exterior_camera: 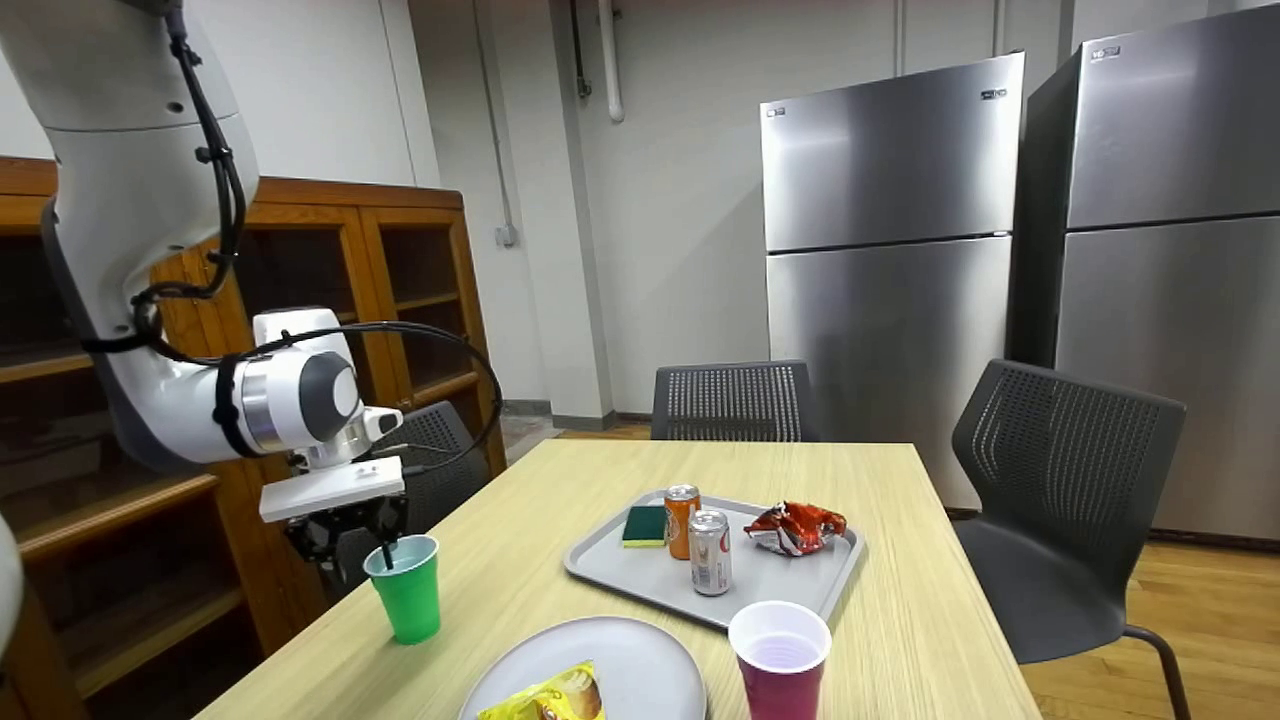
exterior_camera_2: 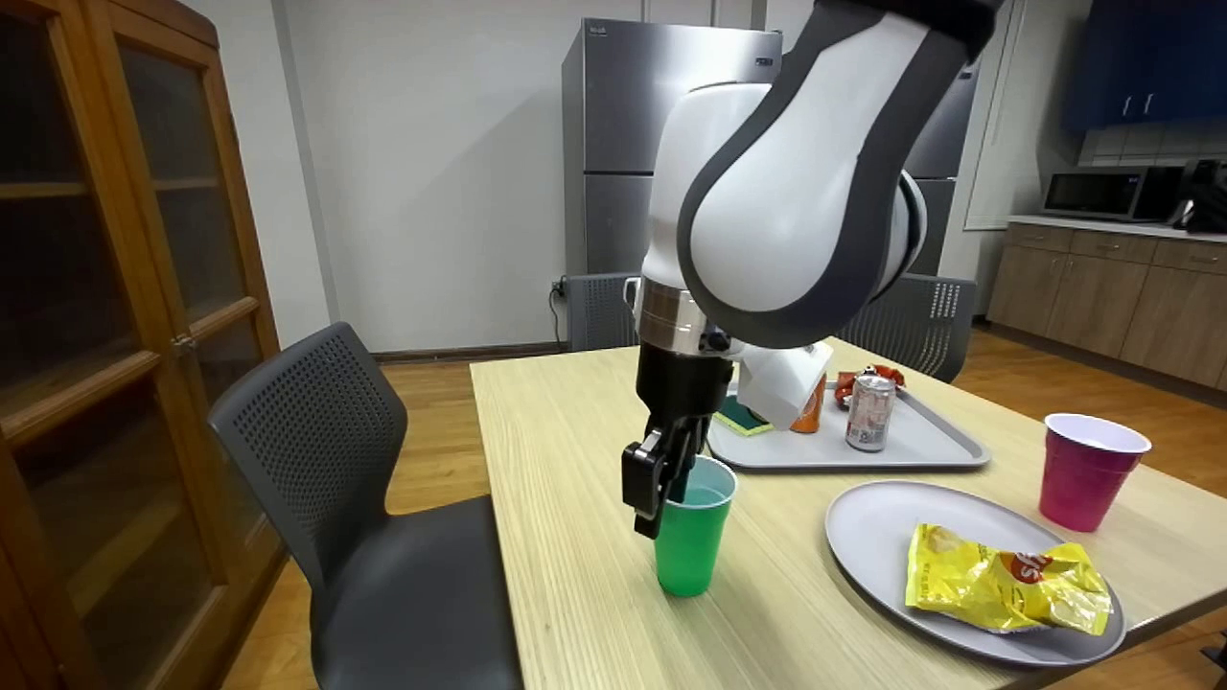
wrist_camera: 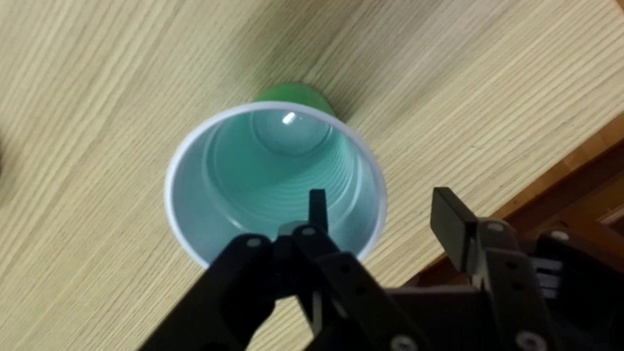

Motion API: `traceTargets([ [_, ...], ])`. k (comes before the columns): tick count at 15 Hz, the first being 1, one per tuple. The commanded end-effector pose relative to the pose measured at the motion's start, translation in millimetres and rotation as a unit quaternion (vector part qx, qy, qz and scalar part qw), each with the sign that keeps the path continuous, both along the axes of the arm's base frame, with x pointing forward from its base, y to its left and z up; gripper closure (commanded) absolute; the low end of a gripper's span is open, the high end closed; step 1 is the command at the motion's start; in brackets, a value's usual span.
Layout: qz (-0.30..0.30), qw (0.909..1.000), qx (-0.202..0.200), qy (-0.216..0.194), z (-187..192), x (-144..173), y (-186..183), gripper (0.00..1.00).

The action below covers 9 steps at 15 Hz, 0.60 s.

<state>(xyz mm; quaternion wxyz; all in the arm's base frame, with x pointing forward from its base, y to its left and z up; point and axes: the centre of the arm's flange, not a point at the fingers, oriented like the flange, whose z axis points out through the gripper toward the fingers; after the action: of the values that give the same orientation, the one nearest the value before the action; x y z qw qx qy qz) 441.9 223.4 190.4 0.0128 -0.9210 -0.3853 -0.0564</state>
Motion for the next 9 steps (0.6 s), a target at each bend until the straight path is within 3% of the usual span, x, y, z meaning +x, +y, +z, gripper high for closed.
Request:
traceTargets([
  [1,0.011,0.9996,0.018,0.017,30.6,-6.6,2.4,0.1],
  [2,0.007,0.9996,0.019,0.019,34.8,-7.9,4.2,0.02],
  [3,0.003,0.9995,0.021,0.021,40.3,-8.9,4.5,0.0],
  [9,-0.013,0.9999,0.008,-0.003,70.5,-8.8,-2.6,0.0],
])
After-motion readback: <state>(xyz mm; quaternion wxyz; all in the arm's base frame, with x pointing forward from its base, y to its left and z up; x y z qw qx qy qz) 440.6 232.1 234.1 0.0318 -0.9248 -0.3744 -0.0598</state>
